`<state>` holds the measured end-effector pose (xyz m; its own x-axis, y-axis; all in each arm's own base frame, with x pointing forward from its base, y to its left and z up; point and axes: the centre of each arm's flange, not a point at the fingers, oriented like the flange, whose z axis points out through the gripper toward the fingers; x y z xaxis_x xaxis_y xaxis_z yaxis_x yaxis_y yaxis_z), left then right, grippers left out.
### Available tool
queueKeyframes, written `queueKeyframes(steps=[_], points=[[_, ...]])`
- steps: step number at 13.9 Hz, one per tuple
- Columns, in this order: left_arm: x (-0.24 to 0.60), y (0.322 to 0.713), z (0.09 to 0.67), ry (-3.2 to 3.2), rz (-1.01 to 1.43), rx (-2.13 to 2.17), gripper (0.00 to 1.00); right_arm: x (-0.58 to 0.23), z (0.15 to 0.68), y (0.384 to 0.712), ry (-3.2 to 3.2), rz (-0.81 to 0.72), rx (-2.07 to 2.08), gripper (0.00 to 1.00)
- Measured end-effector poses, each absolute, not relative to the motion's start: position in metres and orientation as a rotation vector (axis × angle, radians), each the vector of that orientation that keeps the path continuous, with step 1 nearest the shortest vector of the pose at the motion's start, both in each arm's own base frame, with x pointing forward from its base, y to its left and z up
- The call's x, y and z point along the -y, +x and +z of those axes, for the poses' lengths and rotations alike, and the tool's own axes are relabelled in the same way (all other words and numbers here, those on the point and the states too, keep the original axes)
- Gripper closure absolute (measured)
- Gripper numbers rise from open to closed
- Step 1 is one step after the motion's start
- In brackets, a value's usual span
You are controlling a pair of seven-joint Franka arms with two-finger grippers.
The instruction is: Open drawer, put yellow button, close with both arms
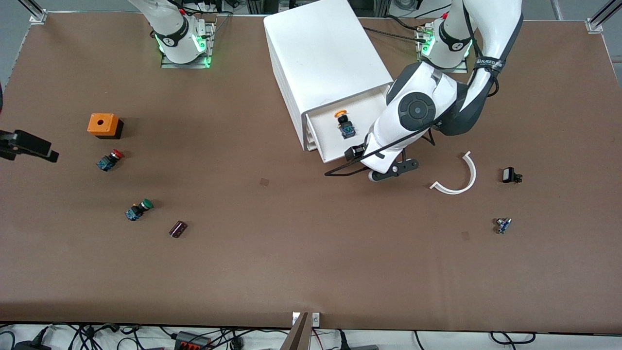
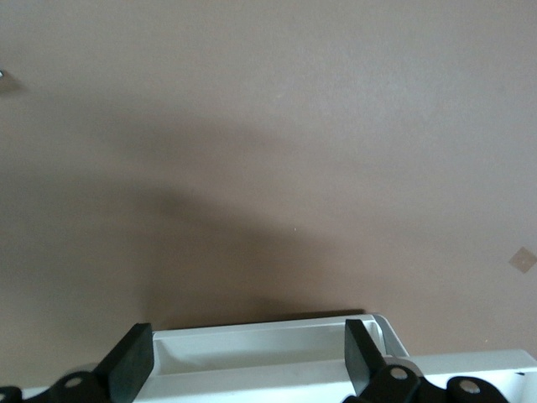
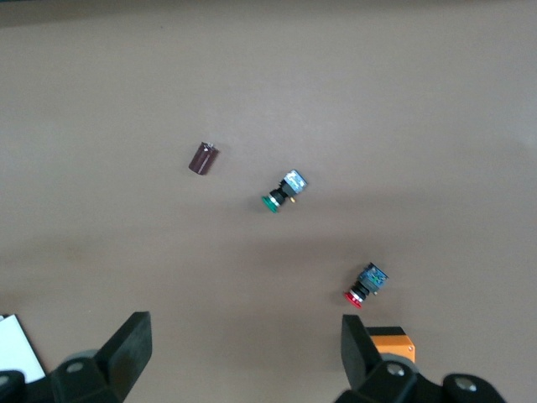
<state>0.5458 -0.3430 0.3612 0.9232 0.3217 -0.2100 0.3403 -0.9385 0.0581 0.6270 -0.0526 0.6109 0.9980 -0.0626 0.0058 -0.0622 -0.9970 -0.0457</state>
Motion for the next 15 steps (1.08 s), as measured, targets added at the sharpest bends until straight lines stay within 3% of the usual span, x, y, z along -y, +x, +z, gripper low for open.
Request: queueKeyframes(steps=[7,15], points=[[0.375,0.506,0.358,3.037,-0.443,-0.413,0.0,0.048,0.602,0.603,-3.157,0.038,-0.058,0.0],[0.395,0.48,0.358,3.047,-0.545,-0.38,0.0,0.046,0.596,0.564,-3.152,-0.032,-0.051,0.0]])
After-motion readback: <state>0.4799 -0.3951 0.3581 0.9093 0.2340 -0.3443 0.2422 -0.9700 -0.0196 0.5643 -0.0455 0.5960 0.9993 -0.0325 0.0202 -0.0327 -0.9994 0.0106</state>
